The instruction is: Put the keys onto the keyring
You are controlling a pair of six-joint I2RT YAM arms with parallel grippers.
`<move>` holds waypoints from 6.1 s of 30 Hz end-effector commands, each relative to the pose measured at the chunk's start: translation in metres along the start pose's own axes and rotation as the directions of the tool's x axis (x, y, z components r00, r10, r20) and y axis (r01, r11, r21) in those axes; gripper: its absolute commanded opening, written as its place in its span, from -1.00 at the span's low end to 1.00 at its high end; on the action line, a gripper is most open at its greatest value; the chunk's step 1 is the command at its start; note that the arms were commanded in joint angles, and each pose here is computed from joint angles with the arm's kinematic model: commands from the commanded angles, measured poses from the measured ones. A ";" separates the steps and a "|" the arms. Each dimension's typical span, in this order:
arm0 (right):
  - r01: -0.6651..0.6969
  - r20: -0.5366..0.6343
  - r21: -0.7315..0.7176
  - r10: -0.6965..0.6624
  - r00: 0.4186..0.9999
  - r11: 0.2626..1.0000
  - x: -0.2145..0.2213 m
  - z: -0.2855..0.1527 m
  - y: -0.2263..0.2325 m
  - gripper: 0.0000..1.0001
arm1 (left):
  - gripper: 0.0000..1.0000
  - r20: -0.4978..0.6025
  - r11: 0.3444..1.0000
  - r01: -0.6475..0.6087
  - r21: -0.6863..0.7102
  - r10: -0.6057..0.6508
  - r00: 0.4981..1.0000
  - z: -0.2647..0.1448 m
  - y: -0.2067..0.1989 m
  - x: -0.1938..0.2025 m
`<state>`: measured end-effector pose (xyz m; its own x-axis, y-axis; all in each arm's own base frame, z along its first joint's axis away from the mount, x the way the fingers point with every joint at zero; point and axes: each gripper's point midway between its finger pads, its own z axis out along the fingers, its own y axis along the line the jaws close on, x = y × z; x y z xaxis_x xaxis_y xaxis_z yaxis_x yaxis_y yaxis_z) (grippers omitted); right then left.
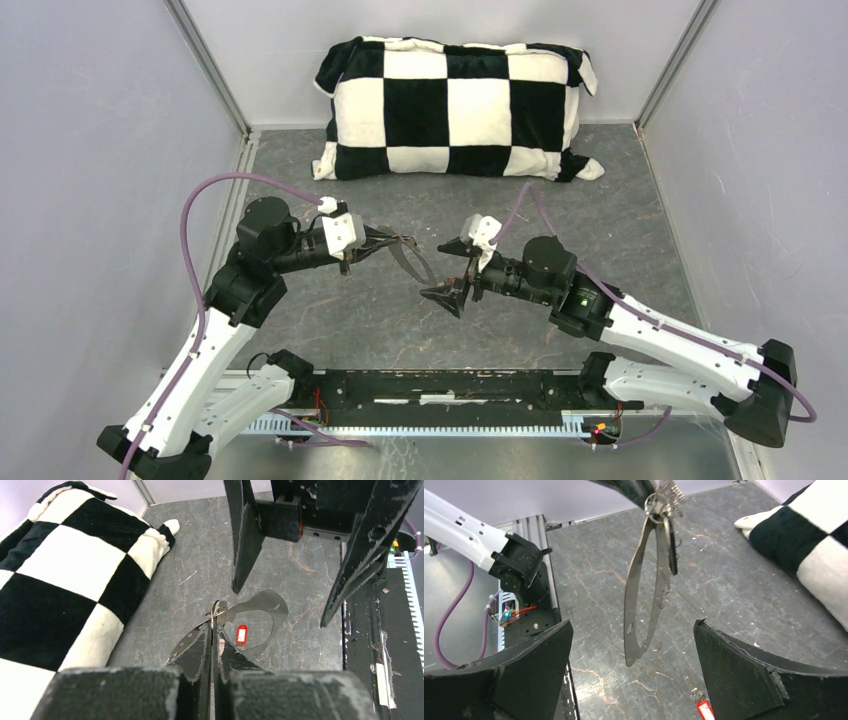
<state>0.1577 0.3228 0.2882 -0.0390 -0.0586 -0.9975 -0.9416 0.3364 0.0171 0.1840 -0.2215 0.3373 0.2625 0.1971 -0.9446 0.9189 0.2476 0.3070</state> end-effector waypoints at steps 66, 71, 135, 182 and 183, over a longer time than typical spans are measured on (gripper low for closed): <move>-0.911 -0.250 -0.071 0.877 0.411 0.407 0.001 0.057 -0.013 -1.00 | 0.19 0.060 -0.159 -0.984 -0.076 0.985 -0.163 -0.018 -0.049 0.061; -0.922 -0.256 -0.058 0.887 0.384 0.383 0.009 0.056 -0.011 -1.00 | -0.11 0.027 -0.205 -0.970 -0.127 0.977 -0.210 -0.016 -0.044 0.053; -0.133 0.161 -0.212 0.169 0.972 0.968 -0.064 0.019 0.022 0.38 | -0.96 0.026 0.954 -0.176 -0.242 0.188 0.982 -0.026 0.007 0.025; -0.267 0.234 -0.239 0.322 0.917 0.934 -0.080 0.079 0.014 -0.98 | -0.96 -0.044 0.923 -0.265 -0.277 0.264 0.964 -0.029 0.012 0.047; -0.264 0.228 -0.232 0.317 0.921 0.936 -0.078 0.079 0.013 -1.00 | -0.96 -0.040 0.925 -0.262 -0.276 0.262 0.964 -0.029 0.011 0.046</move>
<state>0.1703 0.4047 0.3320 -0.2895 0.2060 -0.9347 -0.9431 0.1058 0.3154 0.1921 -0.1828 0.2833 0.4152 0.2985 -0.8594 0.7521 0.4189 0.5089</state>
